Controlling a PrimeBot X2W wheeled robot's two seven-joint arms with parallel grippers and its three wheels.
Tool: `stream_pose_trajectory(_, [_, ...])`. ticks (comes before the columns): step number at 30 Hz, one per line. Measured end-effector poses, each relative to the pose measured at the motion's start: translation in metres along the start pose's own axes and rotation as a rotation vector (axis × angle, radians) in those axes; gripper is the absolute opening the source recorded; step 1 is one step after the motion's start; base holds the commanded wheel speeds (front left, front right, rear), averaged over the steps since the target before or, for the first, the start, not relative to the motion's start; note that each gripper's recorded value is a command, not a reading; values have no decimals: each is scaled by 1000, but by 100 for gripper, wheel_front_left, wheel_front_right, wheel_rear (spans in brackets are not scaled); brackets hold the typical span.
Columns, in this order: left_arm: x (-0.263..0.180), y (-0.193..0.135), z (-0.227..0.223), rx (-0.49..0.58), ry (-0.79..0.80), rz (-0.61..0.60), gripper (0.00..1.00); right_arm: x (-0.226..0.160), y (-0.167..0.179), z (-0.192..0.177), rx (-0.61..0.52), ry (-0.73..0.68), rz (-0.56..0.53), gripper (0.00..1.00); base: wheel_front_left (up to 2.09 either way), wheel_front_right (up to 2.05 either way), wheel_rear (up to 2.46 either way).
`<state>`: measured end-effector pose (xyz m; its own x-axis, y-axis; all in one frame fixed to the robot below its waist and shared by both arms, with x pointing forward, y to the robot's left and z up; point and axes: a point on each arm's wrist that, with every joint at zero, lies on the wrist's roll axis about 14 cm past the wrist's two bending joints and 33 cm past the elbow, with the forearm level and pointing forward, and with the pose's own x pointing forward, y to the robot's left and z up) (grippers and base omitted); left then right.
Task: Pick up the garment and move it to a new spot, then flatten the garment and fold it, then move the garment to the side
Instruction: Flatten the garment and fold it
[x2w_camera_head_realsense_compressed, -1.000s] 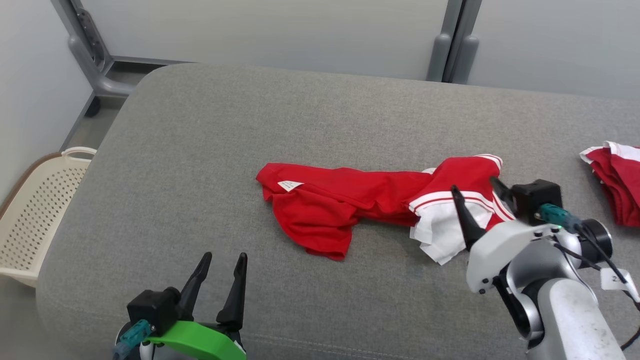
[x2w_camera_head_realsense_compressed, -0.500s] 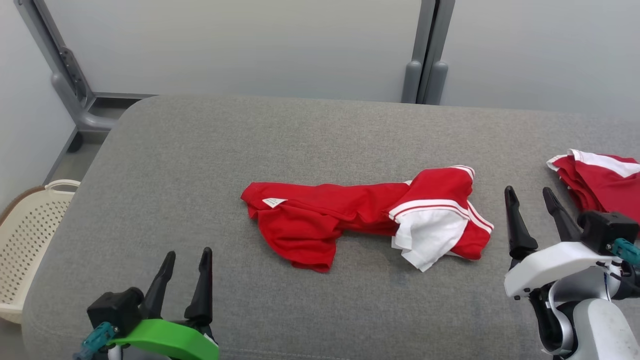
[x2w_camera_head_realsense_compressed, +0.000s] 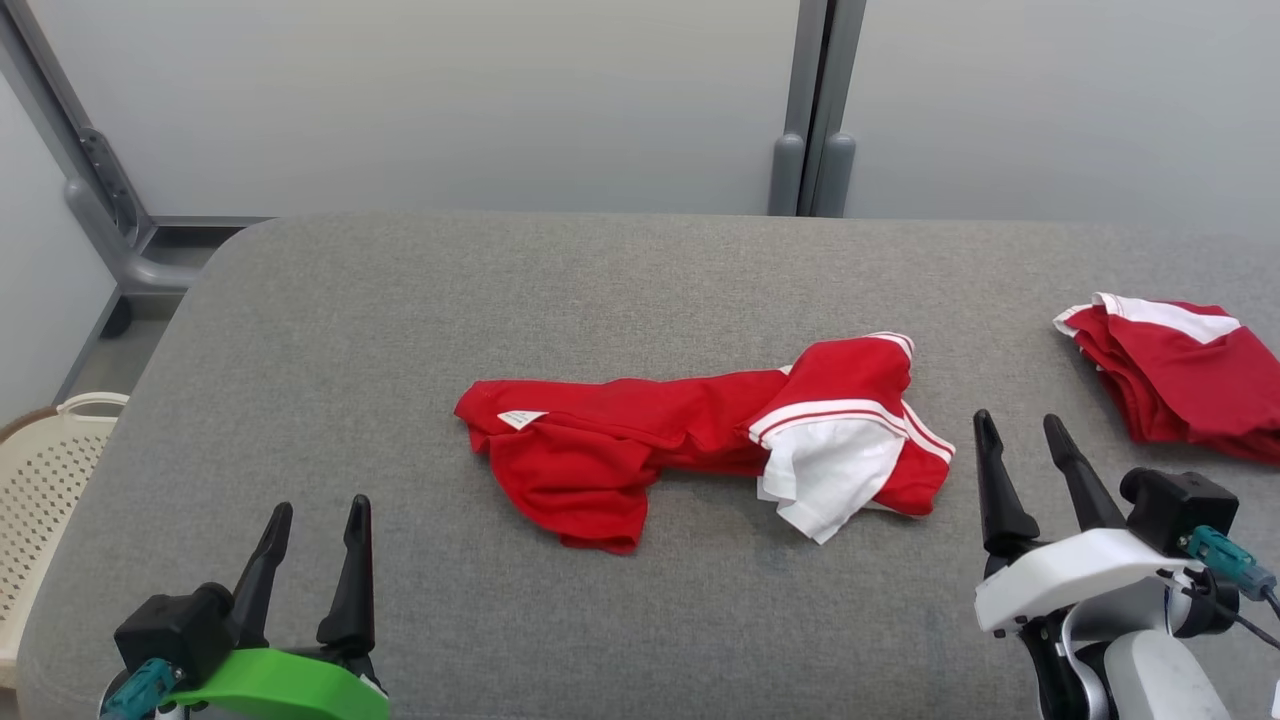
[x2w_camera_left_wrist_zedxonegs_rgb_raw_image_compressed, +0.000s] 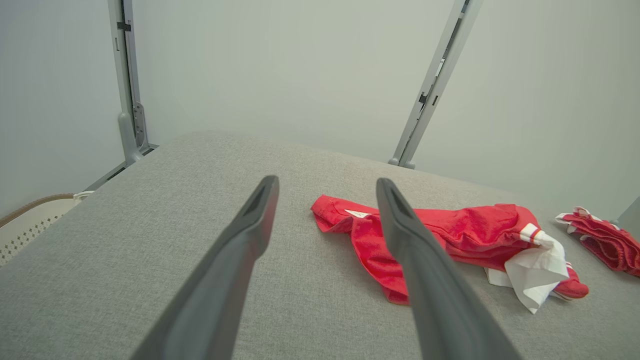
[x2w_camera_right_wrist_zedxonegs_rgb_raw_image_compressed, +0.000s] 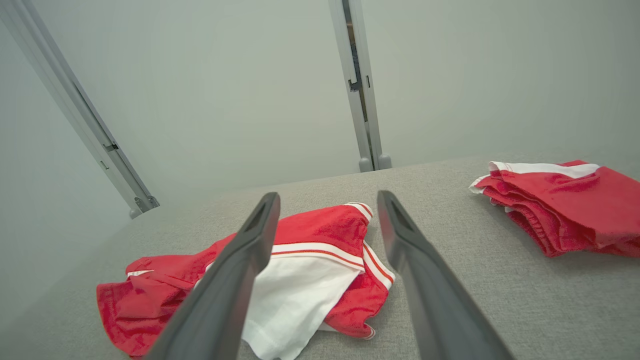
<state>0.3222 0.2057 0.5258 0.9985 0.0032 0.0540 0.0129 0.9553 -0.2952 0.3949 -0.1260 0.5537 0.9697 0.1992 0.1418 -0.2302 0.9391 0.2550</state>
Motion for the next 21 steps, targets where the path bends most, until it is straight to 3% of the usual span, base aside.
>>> stream_pose_trajectory(21, [-1,12,-26,57,139,36,100,-22,-23,-50,14,154,-75,100,0,0,0])
